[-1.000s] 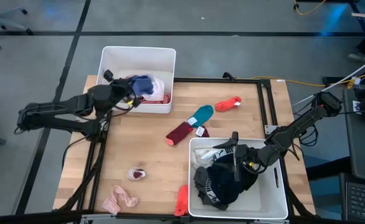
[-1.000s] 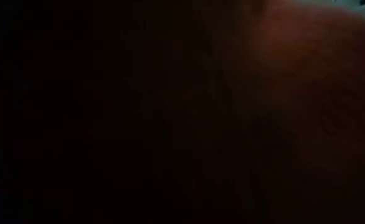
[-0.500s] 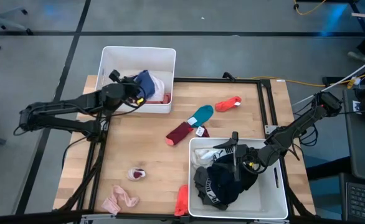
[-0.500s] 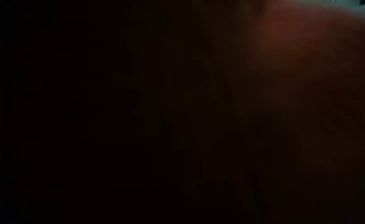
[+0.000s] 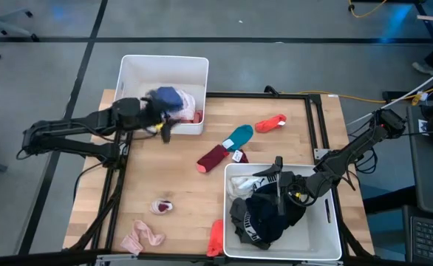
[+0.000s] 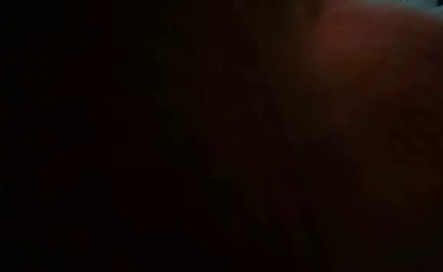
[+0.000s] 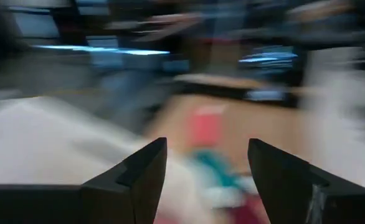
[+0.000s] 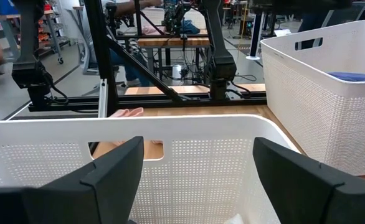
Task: Sort clothes
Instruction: Put the red sock into the top white bin
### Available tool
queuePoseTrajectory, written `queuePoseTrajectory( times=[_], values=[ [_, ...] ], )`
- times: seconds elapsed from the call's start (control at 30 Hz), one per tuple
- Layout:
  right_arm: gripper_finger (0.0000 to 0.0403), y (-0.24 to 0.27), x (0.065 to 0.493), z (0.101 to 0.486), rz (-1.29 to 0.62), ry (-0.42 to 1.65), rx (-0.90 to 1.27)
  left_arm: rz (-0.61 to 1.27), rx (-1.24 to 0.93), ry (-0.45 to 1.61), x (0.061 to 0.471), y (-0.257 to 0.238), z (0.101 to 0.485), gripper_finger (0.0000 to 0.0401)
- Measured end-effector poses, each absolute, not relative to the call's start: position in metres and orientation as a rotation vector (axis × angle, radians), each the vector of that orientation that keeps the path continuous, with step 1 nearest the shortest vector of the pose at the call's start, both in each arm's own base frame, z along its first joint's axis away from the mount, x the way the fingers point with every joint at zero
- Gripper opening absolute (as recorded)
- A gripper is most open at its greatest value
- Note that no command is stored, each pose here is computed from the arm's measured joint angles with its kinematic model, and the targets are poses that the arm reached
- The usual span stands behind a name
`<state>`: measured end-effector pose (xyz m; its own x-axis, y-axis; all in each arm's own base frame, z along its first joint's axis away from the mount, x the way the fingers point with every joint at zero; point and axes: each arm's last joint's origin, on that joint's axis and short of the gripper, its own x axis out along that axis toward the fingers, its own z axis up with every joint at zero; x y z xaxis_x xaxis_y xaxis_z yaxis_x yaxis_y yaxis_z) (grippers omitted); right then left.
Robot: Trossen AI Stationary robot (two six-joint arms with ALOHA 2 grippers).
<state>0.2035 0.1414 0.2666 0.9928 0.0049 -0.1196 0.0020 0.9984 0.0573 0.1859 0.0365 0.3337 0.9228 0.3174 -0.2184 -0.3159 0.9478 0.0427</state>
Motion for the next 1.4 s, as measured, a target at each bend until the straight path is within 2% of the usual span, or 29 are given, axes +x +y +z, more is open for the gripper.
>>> queuePoseTrajectory(
  times=[0.1,0.33,0.83,1.27,1.4],
  values=[
    [0.0303,0.141,0.203,0.266,0.001,0.121,0.056,0.100,-0.044,0.229,0.197,0.023,0.323,0.0212],
    [0.0303,0.141,0.203,0.266,0.001,0.124,0.054,0.002,-0.046,0.422,0.223,0.000,0.278,0.0206],
    [0.0303,0.141,0.203,0.266,0.001,0.124,0.053,0.250,-0.030,0.736,0.279,-0.010,0.184,0.0205],
    [0.0303,0.141,0.203,0.266,0.001,0.124,0.053,0.356,-0.036,0.897,0.296,-0.008,0.121,0.0204],
    [0.0303,0.141,0.203,0.266,0.001,0.124,0.055,0.370,-0.049,0.914,0.298,-0.008,0.112,0.0170]
  ],
)
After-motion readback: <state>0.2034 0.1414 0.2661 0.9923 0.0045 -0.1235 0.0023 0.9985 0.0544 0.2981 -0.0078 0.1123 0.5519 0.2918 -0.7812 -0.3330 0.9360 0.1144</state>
